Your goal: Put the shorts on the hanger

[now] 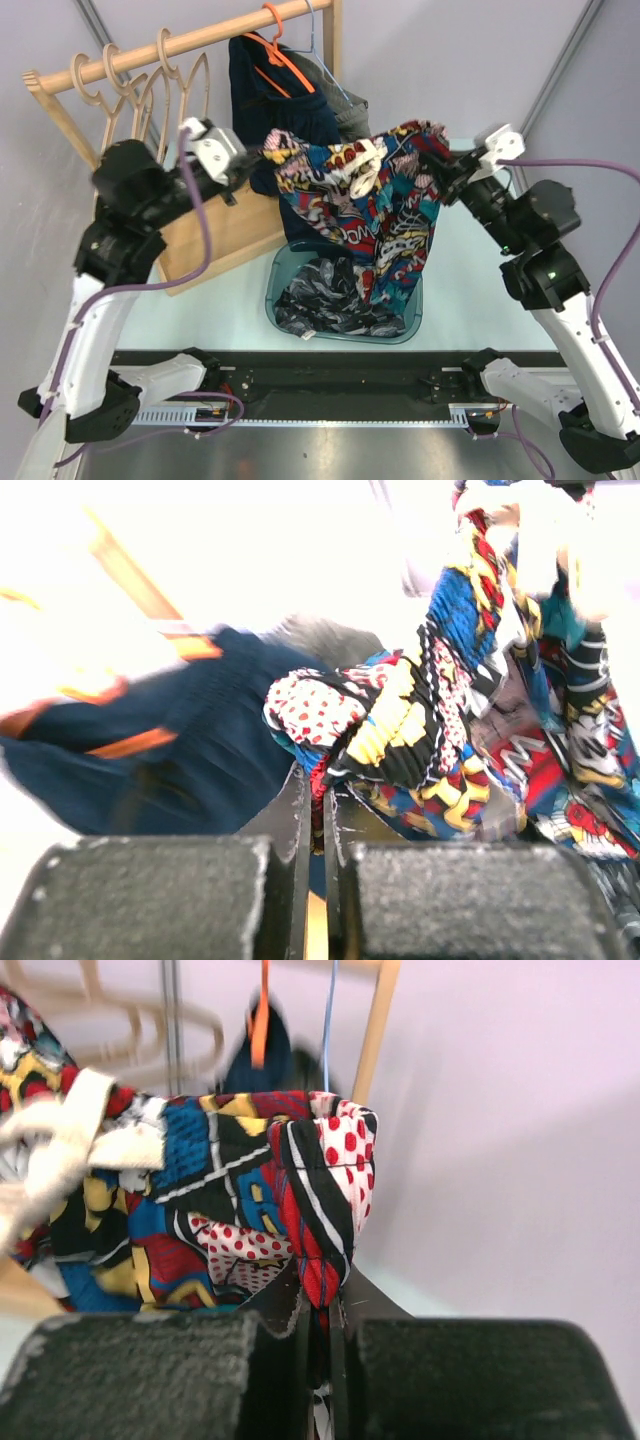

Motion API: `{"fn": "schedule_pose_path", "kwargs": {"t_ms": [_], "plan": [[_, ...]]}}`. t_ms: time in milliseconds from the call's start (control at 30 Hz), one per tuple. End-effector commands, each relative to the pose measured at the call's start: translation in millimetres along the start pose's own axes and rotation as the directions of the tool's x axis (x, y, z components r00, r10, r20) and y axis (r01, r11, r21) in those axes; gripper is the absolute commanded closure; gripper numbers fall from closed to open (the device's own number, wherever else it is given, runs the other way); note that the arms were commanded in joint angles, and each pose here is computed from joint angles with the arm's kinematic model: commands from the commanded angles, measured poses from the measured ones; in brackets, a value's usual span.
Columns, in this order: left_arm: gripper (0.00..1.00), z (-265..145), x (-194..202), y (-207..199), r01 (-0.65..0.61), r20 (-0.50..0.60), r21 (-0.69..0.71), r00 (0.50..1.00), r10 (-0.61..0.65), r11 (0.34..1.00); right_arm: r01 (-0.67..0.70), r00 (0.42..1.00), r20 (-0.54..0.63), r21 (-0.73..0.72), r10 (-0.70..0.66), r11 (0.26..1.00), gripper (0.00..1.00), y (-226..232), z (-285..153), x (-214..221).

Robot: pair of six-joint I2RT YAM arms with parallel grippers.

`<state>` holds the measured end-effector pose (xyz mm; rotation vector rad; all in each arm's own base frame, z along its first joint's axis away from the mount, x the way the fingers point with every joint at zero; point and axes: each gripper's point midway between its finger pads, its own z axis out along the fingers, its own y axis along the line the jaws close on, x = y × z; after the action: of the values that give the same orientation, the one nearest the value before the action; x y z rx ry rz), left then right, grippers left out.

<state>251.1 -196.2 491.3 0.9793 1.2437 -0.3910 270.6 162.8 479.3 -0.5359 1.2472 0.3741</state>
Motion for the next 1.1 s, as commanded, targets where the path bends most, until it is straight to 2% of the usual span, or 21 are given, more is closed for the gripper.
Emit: {"fn": "schedule_pose_path", "kwargs": {"t_ms": [0, 33, 67, 100, 167, 300, 400, 567, 600, 667, 700, 733, 767, 800, 833, 867, 900, 933, 967, 1000, 1067], "plan": [[1.0, -19.2, -47.9, 37.8, 0.008, 0.063, -0.171, 0.998, 0.003, 0.985, -0.002, 0.956, 0.292, 0.058, -0.015, 0.998, 1.0, -15.5, -3.7, -107.6], [1.0, -28.4, -71.9, 45.9, -0.007, 0.105, -0.201, 0.994, 0.029, 0.98, -0.003, 0.949, 0.314, 0.051, -0.014, 0.999, 1.0, -15.2, -4.8, -118.7], [1.0, -28.8, -78.7, 49.0, -0.016, 0.114, -0.208, 0.993, 0.04, 0.978, -0.009, 0.938, 0.348, 0.045, -0.007, 0.999, 1.0, -15.8, -8.7, -137.6], [1.0, -36.9, -94.9, 52.1, -0.027, 0.146, -0.224, 0.987, 0.061, 0.974, -0.013, 0.941, 0.338, 0.033, 0.001, 0.999, 1.0, -14.8, -4.6, -139.5], [1.0, -40.2, -104.6, 52.7, -0.041, 0.163, -0.222, 0.983, 0.079, 0.974, -0.042, 0.937, 0.348, 0.017, 0.034, 0.999, 1.0, -14.4, -6.9, -155.7], [1.0, -48.3, -108.7, 51.5, -0.042, 0.16, -0.226, 0.984, 0.079, 0.973, -0.065, 0.954, 0.288, -0.061, 0.08, 0.996, 1.0, -0.6, -5.3, -145.3], [1.0, -44.8, -90.8, 45.8, -0.033, 0.125, -0.211, 0.99, 0.06, 0.977, -0.098, 0.971, 0.209, -0.091, 0.115, 0.991, 1.0, 7.7, -2.8, -117.3], [1.0, -23.7, -33.6, 38.1, -0.024, -0.007, -0.182, 1.0, 0.023, 0.983, -0.142, 0.984, 0.09, -0.11, 0.153, 0.984, 1.0, 18.1, -0.8, -68.1], [1.0, -14.9, -10.8, 29.2, -0.015, -0.05, -0.143, 0.999, 0.008, 0.99, -0.147, 0.986, 0.06, -0.107, 0.154, 0.983, 1.0, 18.9, 1.5, -57.2], [1.0, -12.1, 9.8, 20.2, -0.018, -0.077, -0.118, 0.997, 0.009, 0.993, -0.156, 0.988, -0.038, -0.109, 0.153, 0.982, 1.0, 24.1, 4.6, -21.0], [1.0, -3.3, 47.3, 6.9, 0.006, -0.143, -0.08, 0.99, -0.017, 0.997, -0.153, 0.987, -0.071, -0.132, 0.145, 0.979, 1.0, 29.7, 4.9, -6.8], [1.0, -7.1, 55.0, -1.0, -0.005, -0.142, -0.062, 0.99, -0.004, 0.998, -0.134, 0.982, -0.153, -0.147, 0.111, 0.98, 1.0, 35.7, 5.6, 34.8], [1.0, -4.2, 68.6, -7.8, -0.003, -0.153, -0.045, 0.988, -0.004, 0.999, -0.124, 0.981, -0.172, -0.168, 0.095, 0.978, 1.0, 40.7, 2.8, 50.4], [1.0, -0.7, 108.7, -24.7, 0.028, -0.222, -0.007, 0.975, -0.029, 1.0, -0.115, 0.98, -0.184, -0.184, 0.08, 0.976, 1.0, 45.2, -4.9, 65.2], [1.0, -0.7, 124.9, -35.7, 0.038, -0.24, 0.024, 0.97, -0.031, 0.999, -0.096, 0.979, -0.196, -0.208, 0.054, 0.973, 1.0, 50.3, -10.5, 80.3], [1.0, -4.9, 134.1, -44.0, 0.021, -0.241, 0.047, 0.97, -0.01, 0.999, -0.06, 0.969, -0.246, -0.249, -0.004, 0.967, 1.0, 59.4, -17.6, 121.4], [1.0, -5.8, 171.8, -63.2, 0.055, -0.305, 0.09, 0.952, -0.025, 0.994, -0.038, 0.972, -0.234, -0.279, -0.03, 0.96, 1.0, 65.4, -26.7, 128.2], [1.0, -8.0, 186.6, -72.4, 0.058, -0.324, 0.117, 0.946, -0.017, 0.991, -0.028, 0.967, -0.248, -0.297, -0.049, 0.955, 0.99, 69.7, -31.6, 142.6], [1.0, -10.1, 198.1, -81.6, 0.063, -0.333, 0.141, 0.943, -0.013, 0.988, -0.001, 0.95, -0.294, -0.34, -0.105, 0.941, 0.97, 77.0, -41.3, 177.8], [1.0, -14.2, 231.1, -97.8, 0.092, -0.393, 0.168, 0.919, -0.019, 0.981, 0.005, 0.946, -0.298, -0.379, -0.127, 0.925, 0.94, 85.8, -47.0, 189.7], [1.0, -19.6, 260.0, -112.6, 0.092, -0.448, 0.207, 0.894, 0.011, 0.974, 0.027, 0.936, -0.308, -0.417, -0.17, 0.909, 0.93, 94.4, -55.6, 213.1]]}}
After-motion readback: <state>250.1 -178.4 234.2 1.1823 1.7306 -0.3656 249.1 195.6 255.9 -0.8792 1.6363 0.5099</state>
